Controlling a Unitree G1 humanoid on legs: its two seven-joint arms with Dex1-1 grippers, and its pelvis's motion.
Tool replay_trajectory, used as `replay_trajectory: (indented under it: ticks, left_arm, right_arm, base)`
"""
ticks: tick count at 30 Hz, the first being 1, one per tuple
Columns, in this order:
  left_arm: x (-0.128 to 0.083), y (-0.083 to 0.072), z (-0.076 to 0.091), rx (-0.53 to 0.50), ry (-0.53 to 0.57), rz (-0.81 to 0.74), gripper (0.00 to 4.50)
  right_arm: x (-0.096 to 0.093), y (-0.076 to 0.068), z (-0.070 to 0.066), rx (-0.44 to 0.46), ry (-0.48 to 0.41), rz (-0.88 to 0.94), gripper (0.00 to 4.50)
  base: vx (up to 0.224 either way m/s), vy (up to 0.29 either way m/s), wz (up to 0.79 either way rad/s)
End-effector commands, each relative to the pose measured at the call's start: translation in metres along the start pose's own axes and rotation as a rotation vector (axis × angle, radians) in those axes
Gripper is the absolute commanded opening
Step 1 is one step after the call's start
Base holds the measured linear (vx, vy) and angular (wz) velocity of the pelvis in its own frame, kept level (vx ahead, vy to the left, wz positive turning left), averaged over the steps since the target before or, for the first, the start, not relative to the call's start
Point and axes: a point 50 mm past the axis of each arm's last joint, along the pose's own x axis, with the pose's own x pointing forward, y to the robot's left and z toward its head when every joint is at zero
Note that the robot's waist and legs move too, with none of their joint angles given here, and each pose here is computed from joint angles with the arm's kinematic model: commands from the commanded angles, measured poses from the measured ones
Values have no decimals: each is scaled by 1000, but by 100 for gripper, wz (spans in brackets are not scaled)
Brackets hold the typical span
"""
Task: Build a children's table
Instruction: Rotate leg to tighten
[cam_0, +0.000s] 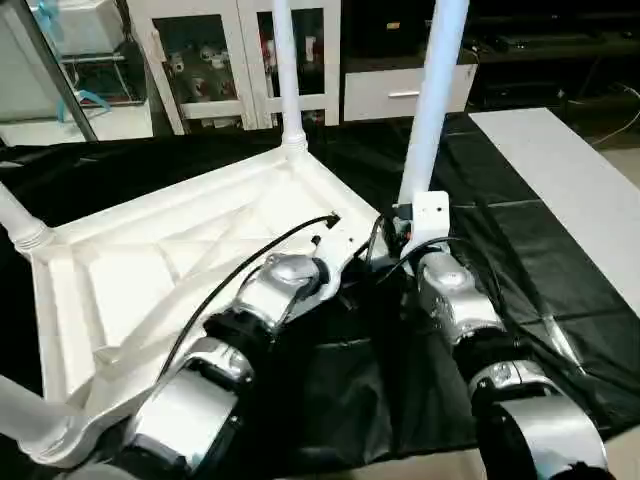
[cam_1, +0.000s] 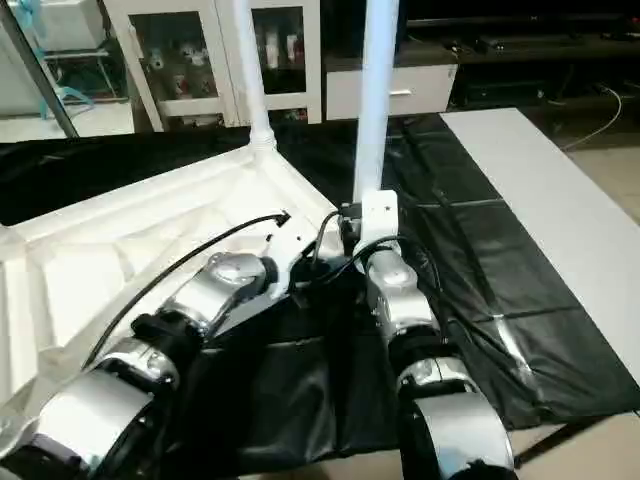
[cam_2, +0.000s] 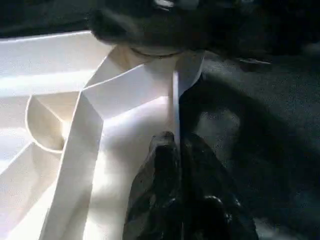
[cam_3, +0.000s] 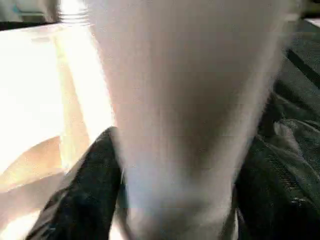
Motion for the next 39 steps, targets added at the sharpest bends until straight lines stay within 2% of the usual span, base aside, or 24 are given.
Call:
replay_trajectory:
  ticks: [1, 5, 8, 10, 13, 21, 22, 24, 26, 28, 39]
  left_arm:
    - [-16, 6, -16, 54, -6, -61, 0]
    - [-27, 5, -25, 74, -3, -148, 0]
    - [-40, 2, -31, 130, -3, -271, 0]
    - [-49, 2, -34, 155, -2, -335, 0]
    - [-62, 3, -35, 171, -5, -414, 0]
    - [-72, 3, -32, 157, -24, -485, 0]
    - [-72, 3, -32, 157, -24, -485, 0]
    - [-72, 3, -31, 156, -27, -486, 0]
    - [-72, 2, -31, 155, -29, -491, 0]
    - [-72, 0, -31, 152, -31, -497, 0]
    - [-74, -2, -32, 138, -27, -508, 0]
  right_arm:
    - [-6, 5, 4, -15, -68, 131, 355]
    - [-14, -12, 8, -64, -109, 155, 385]
    - [-25, -27, 10, -115, -130, 252, 418]
    - [-34, -31, 6, -137, -109, 375, 418]
    - [-52, -34, 0, -161, -72, 579, 418]
    - [-67, -32, -7, -175, -2, 764, 418]
    - [-67, -32, -7, -175, -2, 764, 402]
    - [-67, -32, -8, -171, 8, 778, 402]
    - [-68, -31, -8, -163, 11, 790, 366]
    - [-68, -29, -8, -150, 15, 804, 349]
    - [-71, -28, -10, -133, 37, 847, 275]
  base:
    - [0, 0, 0]
    - [0, 0, 0]
    - [0, 0, 0]
    - [0, 0, 0]
    - [0, 0, 0]
    - [0, 0, 0]
    - [0, 0, 0]
    - [0, 0, 0]
    - [0, 0, 0]
    - [0, 0, 0]
    - [0, 0, 0]
